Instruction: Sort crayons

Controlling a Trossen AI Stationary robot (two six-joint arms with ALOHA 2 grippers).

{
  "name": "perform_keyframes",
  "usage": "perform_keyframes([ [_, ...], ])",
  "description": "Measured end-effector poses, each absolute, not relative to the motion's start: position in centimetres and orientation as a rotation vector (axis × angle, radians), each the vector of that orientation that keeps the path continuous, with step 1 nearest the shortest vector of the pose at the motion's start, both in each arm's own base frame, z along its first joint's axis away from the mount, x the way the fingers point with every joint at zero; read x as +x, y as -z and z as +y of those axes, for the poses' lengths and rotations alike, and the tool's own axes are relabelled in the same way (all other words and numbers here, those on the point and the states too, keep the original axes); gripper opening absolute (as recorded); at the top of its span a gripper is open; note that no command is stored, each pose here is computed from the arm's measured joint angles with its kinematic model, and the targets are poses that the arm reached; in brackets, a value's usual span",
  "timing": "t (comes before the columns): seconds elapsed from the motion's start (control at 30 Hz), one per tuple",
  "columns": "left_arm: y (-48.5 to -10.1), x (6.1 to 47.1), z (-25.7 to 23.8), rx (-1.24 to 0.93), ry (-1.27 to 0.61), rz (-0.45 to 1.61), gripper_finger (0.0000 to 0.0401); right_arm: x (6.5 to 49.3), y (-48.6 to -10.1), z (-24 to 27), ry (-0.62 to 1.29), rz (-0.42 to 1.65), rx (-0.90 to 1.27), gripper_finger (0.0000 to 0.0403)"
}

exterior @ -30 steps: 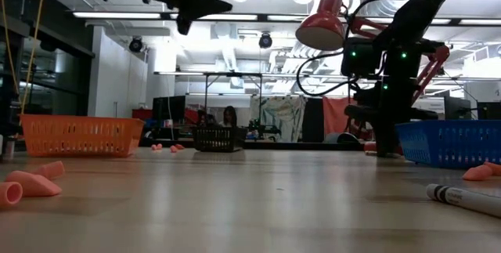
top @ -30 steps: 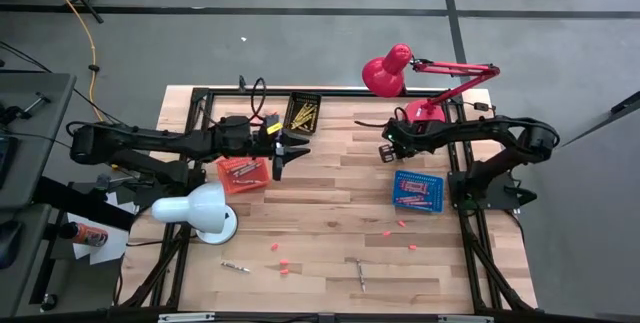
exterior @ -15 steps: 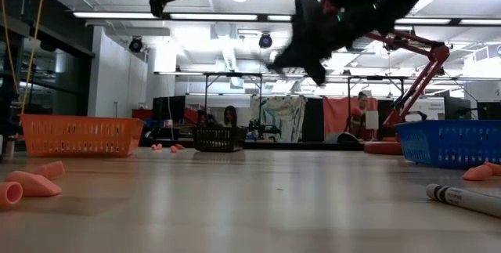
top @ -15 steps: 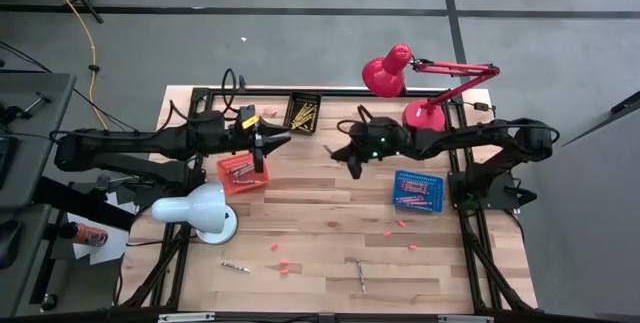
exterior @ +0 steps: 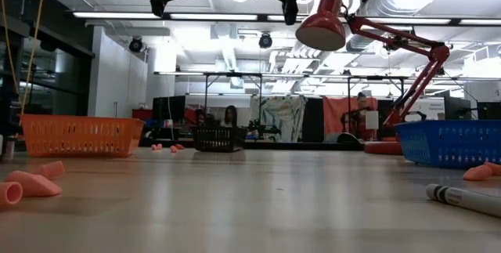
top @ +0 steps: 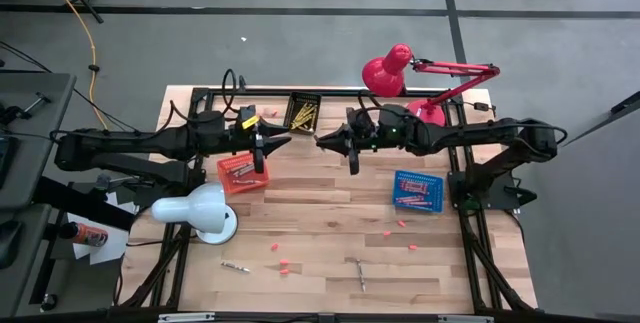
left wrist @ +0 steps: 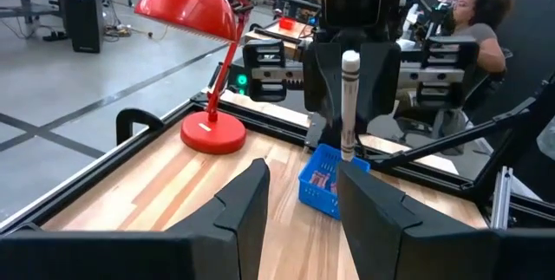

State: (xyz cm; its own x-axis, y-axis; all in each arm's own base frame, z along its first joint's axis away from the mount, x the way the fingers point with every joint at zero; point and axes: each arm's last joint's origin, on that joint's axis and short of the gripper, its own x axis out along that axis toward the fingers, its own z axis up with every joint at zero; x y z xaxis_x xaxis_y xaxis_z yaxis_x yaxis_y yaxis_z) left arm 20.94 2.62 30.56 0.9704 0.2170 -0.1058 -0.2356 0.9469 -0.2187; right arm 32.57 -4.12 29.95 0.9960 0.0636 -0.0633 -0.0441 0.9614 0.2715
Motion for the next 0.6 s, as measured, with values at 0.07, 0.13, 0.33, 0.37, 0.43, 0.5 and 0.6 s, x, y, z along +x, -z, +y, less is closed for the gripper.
perform_keyframes([
  [0.07, -30.6, 20.9, 2.6, -0.232, -0.231, 0.081, 0.0124, 32.6, -30.0, -4.2, -0.055, 0.071, 0.278, 0.0001],
  [0.13, -30.5, 20.9, 2.6, -0.232, -0.231, 0.082, 0.0124, 32.6, -29.9, -4.2, -0.055, 0.074, 0.28, 0.0001],
  [0.33, -30.5, 20.9, 2.6, -0.225, -0.231, 0.082, 0.0124, 32.6, -29.9, -4.2, -0.055, 0.079, 0.281, 0.0001],
  [0.37, -30.5, 20.9, 2.6, -0.224, -0.231, 0.082, 0.0124, 32.6, -29.9, -4.2, -0.054, 0.083, 0.281, 0.0001],
  [0.43, -30.6, 20.9, 2.6, -0.224, -0.231, 0.081, 0.0124, 32.7, -29.5, -4.2, -0.051, 0.111, 0.276, 0.0001],
  [0.5, -30.6, 20.9, 2.6, -0.231, -0.23, 0.074, 0.0124, 33.1, -28.2, -4.1, -0.045, 0.197, 0.276, 0.0001],
  [0.6, -31.0, 21.0, 2.6, -0.232, -0.224, 0.028, 0.0124, 34.2, -25.0, -3.7, -0.045, 0.345, 0.281, 0.0001],
])
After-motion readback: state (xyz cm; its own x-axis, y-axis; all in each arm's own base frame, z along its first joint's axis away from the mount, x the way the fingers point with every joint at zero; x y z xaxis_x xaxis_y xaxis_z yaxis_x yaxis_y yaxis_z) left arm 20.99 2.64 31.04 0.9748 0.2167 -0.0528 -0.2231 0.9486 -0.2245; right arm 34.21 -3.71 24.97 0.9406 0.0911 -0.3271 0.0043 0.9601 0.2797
